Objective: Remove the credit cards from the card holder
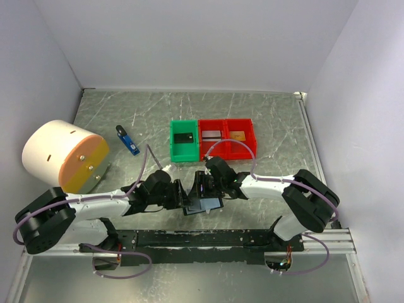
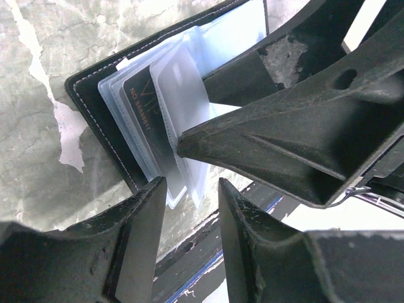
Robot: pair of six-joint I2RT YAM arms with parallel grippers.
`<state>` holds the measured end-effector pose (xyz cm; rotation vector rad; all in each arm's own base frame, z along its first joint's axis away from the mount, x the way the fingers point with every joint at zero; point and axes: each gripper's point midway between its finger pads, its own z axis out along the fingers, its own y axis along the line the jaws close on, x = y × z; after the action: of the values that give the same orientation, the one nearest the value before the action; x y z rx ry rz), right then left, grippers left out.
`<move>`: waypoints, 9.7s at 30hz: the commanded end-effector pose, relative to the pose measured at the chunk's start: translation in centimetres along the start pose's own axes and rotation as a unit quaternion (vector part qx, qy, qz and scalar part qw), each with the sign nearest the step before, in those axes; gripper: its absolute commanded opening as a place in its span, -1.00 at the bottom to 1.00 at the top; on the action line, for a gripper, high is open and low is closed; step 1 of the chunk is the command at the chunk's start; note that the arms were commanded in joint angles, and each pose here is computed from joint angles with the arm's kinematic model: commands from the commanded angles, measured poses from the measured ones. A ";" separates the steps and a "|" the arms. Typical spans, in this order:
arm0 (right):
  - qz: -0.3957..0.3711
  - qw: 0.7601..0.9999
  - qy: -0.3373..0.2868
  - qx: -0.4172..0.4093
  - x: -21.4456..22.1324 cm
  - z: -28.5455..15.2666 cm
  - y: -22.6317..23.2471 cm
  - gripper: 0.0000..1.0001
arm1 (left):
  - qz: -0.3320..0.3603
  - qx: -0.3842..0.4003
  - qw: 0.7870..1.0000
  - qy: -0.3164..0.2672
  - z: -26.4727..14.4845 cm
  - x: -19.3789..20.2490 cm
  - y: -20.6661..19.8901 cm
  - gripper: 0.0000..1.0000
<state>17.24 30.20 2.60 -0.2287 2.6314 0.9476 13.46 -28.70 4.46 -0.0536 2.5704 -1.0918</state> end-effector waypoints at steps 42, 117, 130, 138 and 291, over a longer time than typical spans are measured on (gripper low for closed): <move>0.023 0.981 -0.114 0.152 -4.2 -7.7 -3.6 0.41 | 0.094 -0.144 0.985 0.009 0.0 -3.0 0.1 -0.80; 0.060 0.980 -0.172 -0.077 -5.5 -7.2 1.8 -0.11 | 0.007 -0.010 0.985 -0.172 -5.1 -9.5 -1.8 0.54; 0.018 0.994 -0.100 -0.046 -4.0 -3.2 0.8 -0.34 | 0.028 0.009 0.989 -0.147 -2.0 -10.0 -2.8 0.36; 0.003 0.997 -0.061 0.047 -1.7 -1.7 -4.0 -0.39 | 0.049 0.069 0.991 -0.106 -0.6 -8.6 -4.3 0.30; 0.037 0.992 -0.052 0.106 0.0 -1.9 -7.8 -0.42 | -0.030 0.043 0.999 0.001 6.3 -3.1 0.3 -0.40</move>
<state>20.72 25.09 2.23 -0.0316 2.5255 0.7635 19.63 -32.08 2.05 -0.1109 2.5149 -1.1823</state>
